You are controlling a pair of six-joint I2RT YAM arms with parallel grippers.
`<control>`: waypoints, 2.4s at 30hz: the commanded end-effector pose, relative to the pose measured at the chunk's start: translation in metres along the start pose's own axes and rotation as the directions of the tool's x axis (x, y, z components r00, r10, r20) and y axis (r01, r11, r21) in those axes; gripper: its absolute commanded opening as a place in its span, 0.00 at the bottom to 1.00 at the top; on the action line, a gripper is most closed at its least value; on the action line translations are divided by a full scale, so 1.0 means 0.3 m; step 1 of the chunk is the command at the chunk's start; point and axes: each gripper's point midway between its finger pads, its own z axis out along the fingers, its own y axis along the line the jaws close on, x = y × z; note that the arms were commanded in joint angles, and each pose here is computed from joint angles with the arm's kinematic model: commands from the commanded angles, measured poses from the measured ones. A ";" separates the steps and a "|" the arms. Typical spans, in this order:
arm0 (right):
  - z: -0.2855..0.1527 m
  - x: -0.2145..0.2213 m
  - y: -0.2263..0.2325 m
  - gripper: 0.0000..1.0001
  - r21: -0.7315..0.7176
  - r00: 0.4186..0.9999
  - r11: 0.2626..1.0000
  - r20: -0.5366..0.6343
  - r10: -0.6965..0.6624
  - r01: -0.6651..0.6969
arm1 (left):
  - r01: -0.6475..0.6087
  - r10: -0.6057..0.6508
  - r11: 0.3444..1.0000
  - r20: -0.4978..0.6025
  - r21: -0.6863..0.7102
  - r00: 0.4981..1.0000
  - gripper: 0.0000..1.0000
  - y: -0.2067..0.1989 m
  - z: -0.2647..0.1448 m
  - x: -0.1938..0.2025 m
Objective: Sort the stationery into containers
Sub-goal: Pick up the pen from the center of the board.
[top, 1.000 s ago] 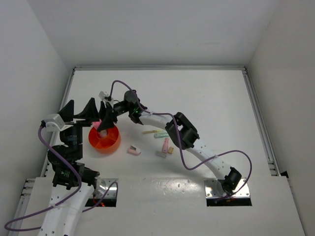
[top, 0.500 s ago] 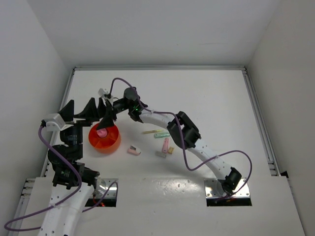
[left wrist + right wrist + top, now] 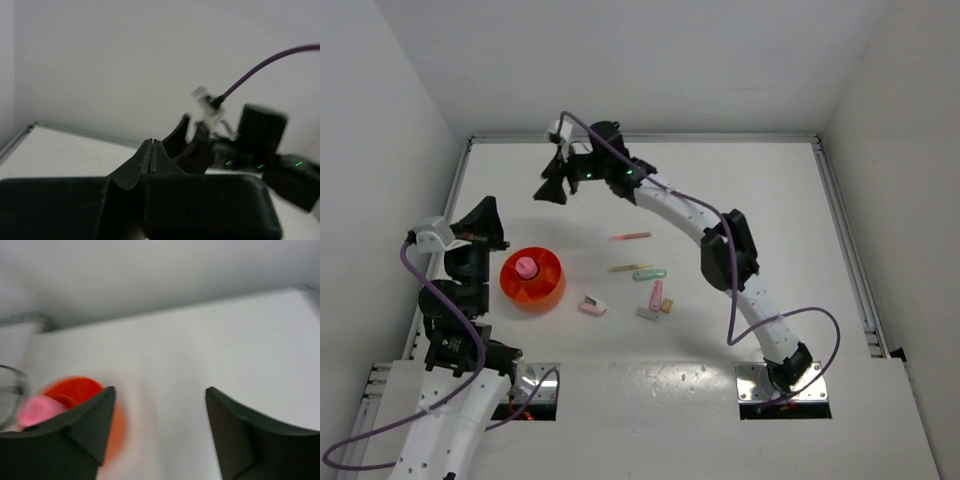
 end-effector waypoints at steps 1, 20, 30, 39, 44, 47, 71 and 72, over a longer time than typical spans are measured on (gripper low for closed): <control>-0.347 0.088 -0.266 0.80 0.383 0.924 0.889 -0.367 -0.105 0.253 | 0.003 -0.003 1.000 -0.085 -0.004 0.996 0.00 -0.026 0.043 -0.009; -0.677 0.753 -0.194 0.57 -0.175 0.405 0.933 -0.864 -0.298 0.314 | -0.007 0.123 0.970 -0.468 0.242 0.875 0.96 -0.159 0.109 0.282; -0.633 0.824 -0.161 0.57 -0.197 0.427 0.941 -0.852 -0.303 0.276 | -0.003 0.123 0.968 -0.469 0.249 0.874 0.96 -0.164 0.107 0.283; -0.516 0.805 -0.140 0.54 -0.223 0.527 0.940 -0.783 -0.330 0.257 | -0.007 0.123 0.970 -0.468 0.242 0.875 0.96 -0.160 0.109 0.282; -0.493 0.833 -0.124 0.52 -0.239 0.538 0.940 -0.774 -0.335 0.242 | -0.007 0.123 0.970 -0.468 0.242 0.875 0.96 -0.160 0.109 0.282; -0.491 0.848 -0.120 0.50 -0.243 0.542 0.942 -0.772 -0.331 0.230 | -0.007 0.123 0.970 -0.468 0.242 0.875 0.96 -0.160 0.109 0.282; -0.457 0.693 -0.124 0.00 -0.056 0.639 0.975 -0.747 -0.184 0.215 | -0.012 0.122 0.972 -0.458 0.235 0.881 0.94 -0.156 0.109 0.270; -0.420 0.584 -0.142 0.00 -0.017 0.695 0.965 -0.691 -0.200 0.261 | -0.012 0.122 0.972 -0.458 0.235 0.881 0.94 -0.156 0.109 0.270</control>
